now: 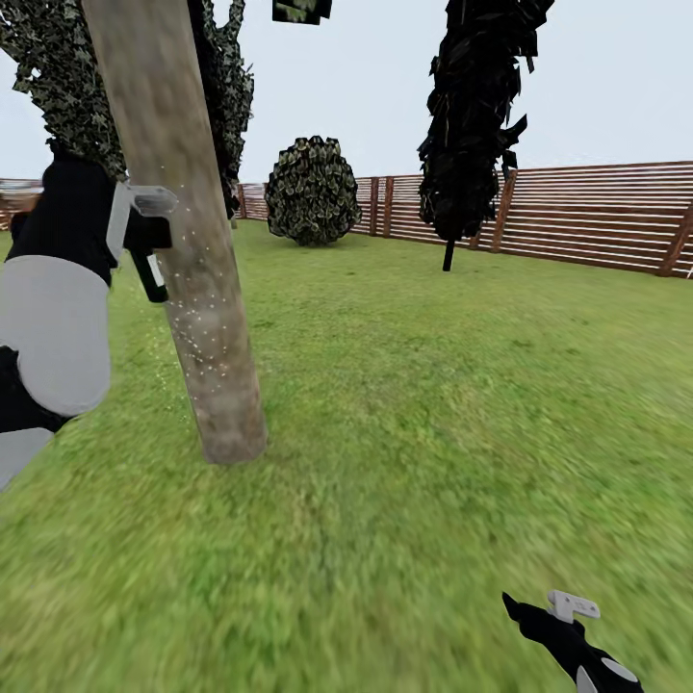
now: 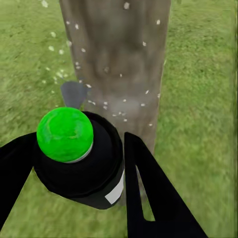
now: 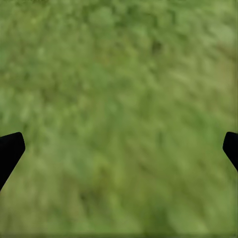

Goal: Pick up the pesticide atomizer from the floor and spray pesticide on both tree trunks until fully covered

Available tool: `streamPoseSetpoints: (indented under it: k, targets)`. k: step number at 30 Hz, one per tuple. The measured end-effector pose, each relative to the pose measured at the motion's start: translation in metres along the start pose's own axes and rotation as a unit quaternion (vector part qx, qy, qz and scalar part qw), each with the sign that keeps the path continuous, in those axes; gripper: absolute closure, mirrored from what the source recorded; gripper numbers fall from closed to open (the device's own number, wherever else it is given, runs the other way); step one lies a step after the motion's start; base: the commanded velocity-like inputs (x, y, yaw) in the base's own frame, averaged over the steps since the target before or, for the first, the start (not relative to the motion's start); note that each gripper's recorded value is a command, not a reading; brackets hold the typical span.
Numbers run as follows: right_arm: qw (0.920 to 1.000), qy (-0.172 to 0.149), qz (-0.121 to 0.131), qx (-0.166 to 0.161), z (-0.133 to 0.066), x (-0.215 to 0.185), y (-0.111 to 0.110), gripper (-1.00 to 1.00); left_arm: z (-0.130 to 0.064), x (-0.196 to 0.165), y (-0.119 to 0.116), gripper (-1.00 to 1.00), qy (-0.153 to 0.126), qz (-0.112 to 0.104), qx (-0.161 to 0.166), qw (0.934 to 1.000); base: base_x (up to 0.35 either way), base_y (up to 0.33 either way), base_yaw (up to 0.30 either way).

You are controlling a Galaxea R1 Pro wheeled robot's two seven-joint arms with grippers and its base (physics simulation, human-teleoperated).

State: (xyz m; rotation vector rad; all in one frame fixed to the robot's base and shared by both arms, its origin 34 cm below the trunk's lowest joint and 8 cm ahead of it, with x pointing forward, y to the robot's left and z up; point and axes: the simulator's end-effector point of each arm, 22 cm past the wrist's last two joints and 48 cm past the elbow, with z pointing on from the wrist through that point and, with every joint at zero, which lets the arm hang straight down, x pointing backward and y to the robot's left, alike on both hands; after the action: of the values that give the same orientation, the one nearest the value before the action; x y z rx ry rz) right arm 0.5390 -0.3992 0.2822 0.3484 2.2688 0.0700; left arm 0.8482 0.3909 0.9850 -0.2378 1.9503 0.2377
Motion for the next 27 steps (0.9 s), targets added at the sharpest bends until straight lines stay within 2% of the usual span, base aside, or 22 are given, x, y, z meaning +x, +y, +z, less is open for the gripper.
streamPoseSetpoints:
  k: [3,7,11,16,19,21,23,27]
  targets:
    - [1.0000,0.000,0.000,0.000,0.000,0.000,0.000,-1.00,-0.013,-0.023,-0.001,1.00,-0.018,0.003,-0.001,0.9998,0.000,0.000,0.000]
    - [1.0000,0.000,0.000,0.000,0.000,0.000,0.000,-1.00,-0.025,-0.041,-0.007,1.00,-0.035,0.057,-0.028,0.9974,0.000,0.000,0.000]
    - [1.0000,0.001,0.000,0.000,0.000,0.001,0.000,-1.00,-0.023,-0.038,-0.010,1.00,-0.032,0.073,-0.033,0.9963,0.000,0.000,0.000]
    - [1.0000,0.001,0.000,0.000,0.000,0.001,0.000,-1.00,0.014,0.026,-0.020,1.00,0.051,0.096,-0.023,0.9938,0.000,0.000,0.000]
    - [1.0000,0.001,0.000,0.000,0.000,0.001,0.000,-1.00,0.031,0.057,0.006,1.00,0.090,0.099,-0.036,0.9903,0.000,0.000,0.000]
    - [1.0000,0.001,0.000,0.000,0.000,0.001,0.000,-1.00,0.039,0.072,0.013,1.00,0.103,0.100,-0.036,0.9890,0.000,0.000,0.000]
    - [1.0000,0.001,0.000,-0.001,0.000,0.001,0.001,-1.00,0.055,0.102,0.024,1.00,0.121,0.106,-0.038,0.9862,0.000,0.000,0.000]
    - [1.0000,0.002,0.000,-0.001,0.000,0.002,0.001,-1.00,0.075,0.141,0.037,1.00,0.140,0.112,-0.038,0.9830,0.000,0.000,0.000]
